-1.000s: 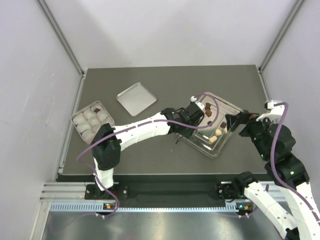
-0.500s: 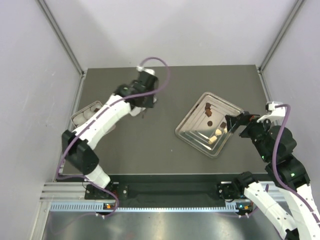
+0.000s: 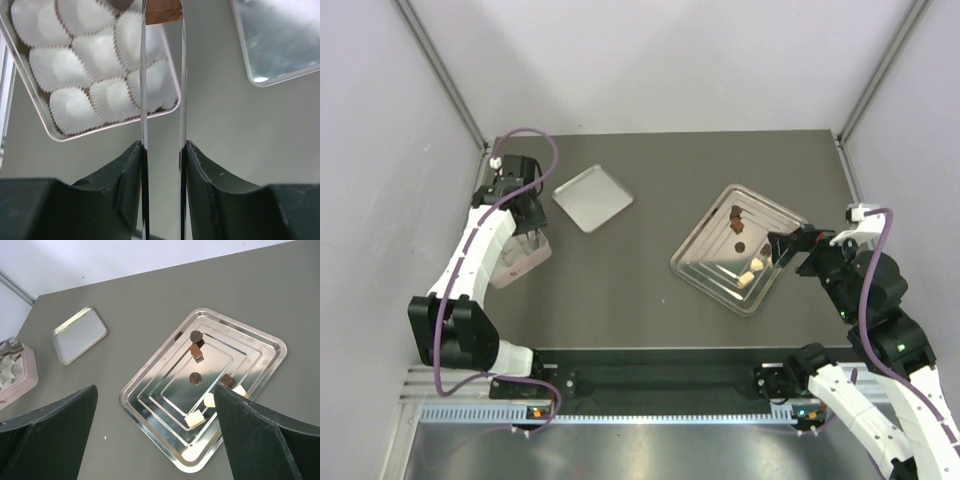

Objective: Pack the chocolate

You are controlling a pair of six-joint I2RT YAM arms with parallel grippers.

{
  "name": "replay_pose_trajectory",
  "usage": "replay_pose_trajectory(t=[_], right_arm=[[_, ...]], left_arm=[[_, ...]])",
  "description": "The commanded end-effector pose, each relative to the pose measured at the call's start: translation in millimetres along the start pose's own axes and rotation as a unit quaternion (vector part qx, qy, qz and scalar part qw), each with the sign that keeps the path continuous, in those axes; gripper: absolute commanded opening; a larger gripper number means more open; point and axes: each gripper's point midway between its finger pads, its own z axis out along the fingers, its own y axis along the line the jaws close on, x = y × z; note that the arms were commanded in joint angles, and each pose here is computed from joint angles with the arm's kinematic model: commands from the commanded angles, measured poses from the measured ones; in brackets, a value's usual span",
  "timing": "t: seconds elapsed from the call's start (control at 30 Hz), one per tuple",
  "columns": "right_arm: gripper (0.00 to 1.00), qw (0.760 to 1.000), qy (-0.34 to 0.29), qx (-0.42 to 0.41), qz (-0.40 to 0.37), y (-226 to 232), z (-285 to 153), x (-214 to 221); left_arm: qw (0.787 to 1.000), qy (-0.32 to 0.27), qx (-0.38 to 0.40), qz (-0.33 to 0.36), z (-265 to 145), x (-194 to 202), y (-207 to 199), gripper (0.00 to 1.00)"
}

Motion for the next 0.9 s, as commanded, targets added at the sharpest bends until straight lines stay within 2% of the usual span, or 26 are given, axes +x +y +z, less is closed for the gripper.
replay_pose_trajectory(t=[0.0, 0.4, 0.7, 0.87], right_arm=[[1.00, 1.000, -0.012, -0.013, -0.006, 6.7, 3.2, -6.9], [1.00, 1.000, -0.012, -0.012, -0.007, 5.4, 3.2, -5.5], [1.00, 1.000, -0.008, -0.016, -0.004, 8.1, 6.2, -4.1], [1.00, 1.000, -0.005, -0.019, -0.002, 9.7, 7.5, -3.0]], left_arm=[[1.000, -0.020, 0.001, -0.015, -1.8, -5.6, 4.6, 0.40], [0.999, -0.017, -0.031, -0.021, 8.4, 2.4, 23.8, 0.40], [0.999, -0.032, -0.025, -0.028, -7.9, 2.0, 27.6, 0.40], [0.999, -0.022, -0.023, -0.028, -5.5, 10.6, 28.0, 0.40]])
